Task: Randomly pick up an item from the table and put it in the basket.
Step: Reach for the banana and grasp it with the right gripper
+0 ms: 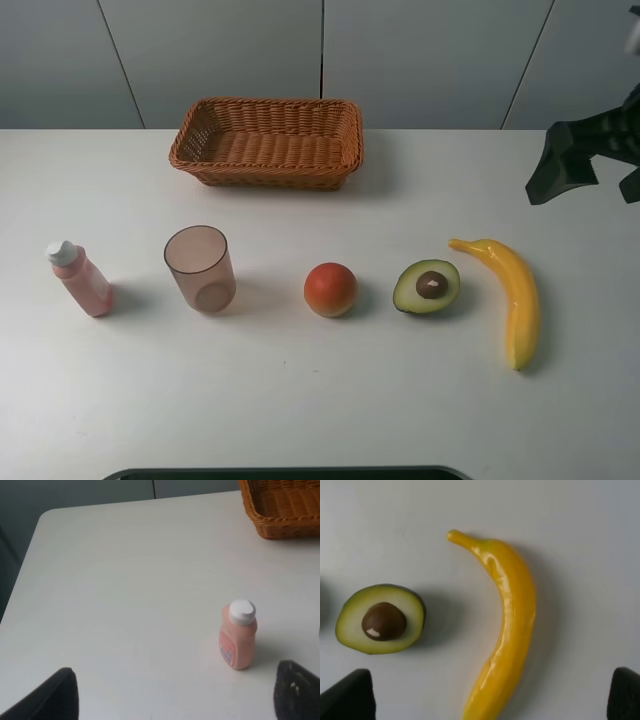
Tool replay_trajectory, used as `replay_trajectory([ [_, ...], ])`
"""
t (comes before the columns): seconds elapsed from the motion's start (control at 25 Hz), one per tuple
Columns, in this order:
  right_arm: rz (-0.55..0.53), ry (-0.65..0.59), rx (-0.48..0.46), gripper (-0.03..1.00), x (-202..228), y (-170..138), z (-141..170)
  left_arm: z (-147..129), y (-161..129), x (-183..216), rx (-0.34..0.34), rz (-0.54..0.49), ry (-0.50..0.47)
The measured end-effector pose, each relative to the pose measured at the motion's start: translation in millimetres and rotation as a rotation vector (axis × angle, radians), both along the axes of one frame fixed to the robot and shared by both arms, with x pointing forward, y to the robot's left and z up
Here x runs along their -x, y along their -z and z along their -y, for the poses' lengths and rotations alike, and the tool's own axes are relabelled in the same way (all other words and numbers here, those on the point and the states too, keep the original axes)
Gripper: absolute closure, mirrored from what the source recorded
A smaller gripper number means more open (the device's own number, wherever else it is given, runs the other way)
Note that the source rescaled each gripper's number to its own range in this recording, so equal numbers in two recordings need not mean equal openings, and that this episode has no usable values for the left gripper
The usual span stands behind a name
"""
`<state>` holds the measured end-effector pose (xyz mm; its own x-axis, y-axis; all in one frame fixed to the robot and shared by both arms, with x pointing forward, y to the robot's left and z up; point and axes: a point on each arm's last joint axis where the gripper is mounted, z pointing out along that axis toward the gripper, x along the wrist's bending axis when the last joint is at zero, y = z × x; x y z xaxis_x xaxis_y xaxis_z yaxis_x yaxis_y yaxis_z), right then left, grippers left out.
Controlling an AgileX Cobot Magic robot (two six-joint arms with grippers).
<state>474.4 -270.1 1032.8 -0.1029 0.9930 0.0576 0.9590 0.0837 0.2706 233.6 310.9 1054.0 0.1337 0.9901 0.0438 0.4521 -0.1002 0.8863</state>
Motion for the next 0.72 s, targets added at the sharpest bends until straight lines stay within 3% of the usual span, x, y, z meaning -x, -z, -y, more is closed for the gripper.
replay_trajectory([
  [0.28,-0.18,-0.016,0.043,-0.03,-32,65,-4,0,0,0,0.0,0.0,0.0],
  [0.72,-0.271,-0.016,0.061,-0.03,-36,129,-4,0,0,0,0.0,0.0,0.0],
])
